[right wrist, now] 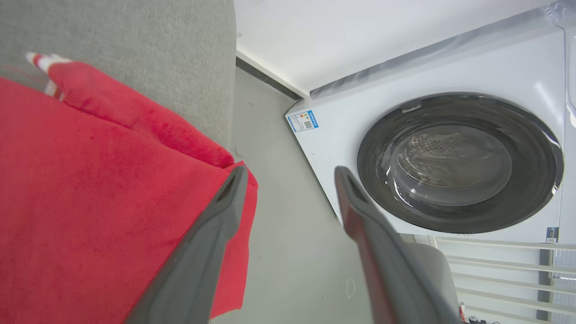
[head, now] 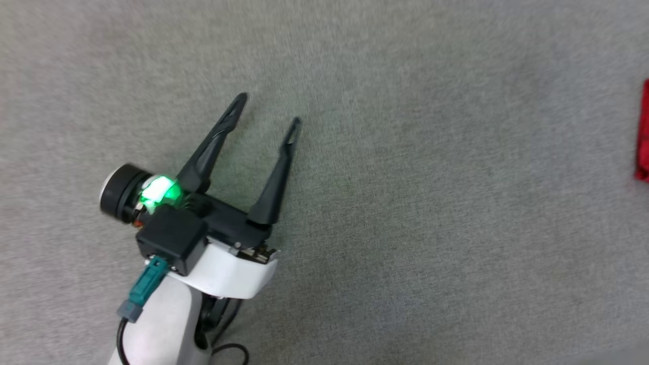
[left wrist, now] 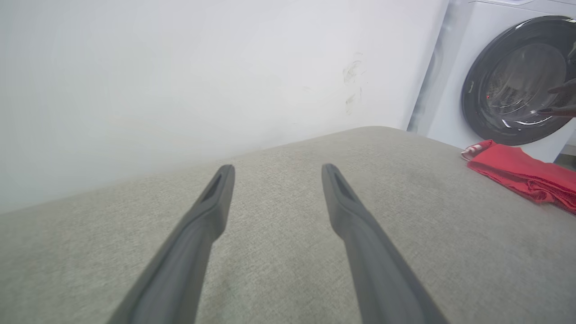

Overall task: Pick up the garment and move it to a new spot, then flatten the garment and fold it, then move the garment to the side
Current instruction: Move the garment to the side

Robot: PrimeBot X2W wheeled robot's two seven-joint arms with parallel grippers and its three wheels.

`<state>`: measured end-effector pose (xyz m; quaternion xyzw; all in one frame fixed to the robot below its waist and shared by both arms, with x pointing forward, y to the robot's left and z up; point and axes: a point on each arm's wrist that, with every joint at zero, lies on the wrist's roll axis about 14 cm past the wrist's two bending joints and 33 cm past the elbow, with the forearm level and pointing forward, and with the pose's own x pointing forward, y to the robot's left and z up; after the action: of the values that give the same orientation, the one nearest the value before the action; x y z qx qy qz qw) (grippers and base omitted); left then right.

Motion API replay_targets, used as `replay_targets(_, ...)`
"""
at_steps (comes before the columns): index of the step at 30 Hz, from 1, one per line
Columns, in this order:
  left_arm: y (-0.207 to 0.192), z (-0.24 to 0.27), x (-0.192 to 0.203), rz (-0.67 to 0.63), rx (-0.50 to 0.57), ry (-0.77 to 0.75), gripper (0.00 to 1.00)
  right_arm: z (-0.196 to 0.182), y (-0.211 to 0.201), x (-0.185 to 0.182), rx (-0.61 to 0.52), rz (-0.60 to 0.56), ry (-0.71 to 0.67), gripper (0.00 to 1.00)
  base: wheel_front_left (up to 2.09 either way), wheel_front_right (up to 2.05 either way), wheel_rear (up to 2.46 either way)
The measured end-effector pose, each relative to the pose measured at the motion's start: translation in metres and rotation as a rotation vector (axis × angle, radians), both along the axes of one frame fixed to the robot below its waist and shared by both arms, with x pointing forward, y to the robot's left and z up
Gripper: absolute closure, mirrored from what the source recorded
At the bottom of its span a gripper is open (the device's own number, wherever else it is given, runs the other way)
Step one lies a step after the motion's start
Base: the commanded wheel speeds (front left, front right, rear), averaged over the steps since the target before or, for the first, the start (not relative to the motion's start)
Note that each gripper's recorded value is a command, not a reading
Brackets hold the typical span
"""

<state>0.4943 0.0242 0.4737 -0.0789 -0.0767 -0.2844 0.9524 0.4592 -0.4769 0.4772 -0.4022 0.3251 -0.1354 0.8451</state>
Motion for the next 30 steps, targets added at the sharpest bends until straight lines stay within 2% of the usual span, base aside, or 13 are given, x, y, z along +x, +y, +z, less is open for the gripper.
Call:
replay_targets(8, 0.049, 0.044, -0.018, 0.185, 0.011, -0.052, 0.00, 0.064, 0.079, 0.021, 0.184, 0.183, -0.347, 0.00, 0.00, 0.00, 0.00)
replay_targets(17, 0.110, 0.075, -0.059, 0.366, 0.056, -0.087, 0.00, 0.113, 0.183, -0.002, 0.450, 0.373, -0.660, 0.00, 0.00, 0.00, 0.00)
replay_targets(23, 0.133, 0.079, -0.086, 0.436, 0.076, -0.083, 0.00, 0.117, 0.235, -0.029, 0.626, 0.437, -0.777, 0.00, 0.00, 0.00, 0.00)
replay_targets(30, 0.154, 0.071, -0.113, 0.505, 0.116, -0.053, 0.00, 0.100, 0.282, -0.055, 0.810, 0.464, -0.823, 0.00, 0.00, 0.00, 0.00)
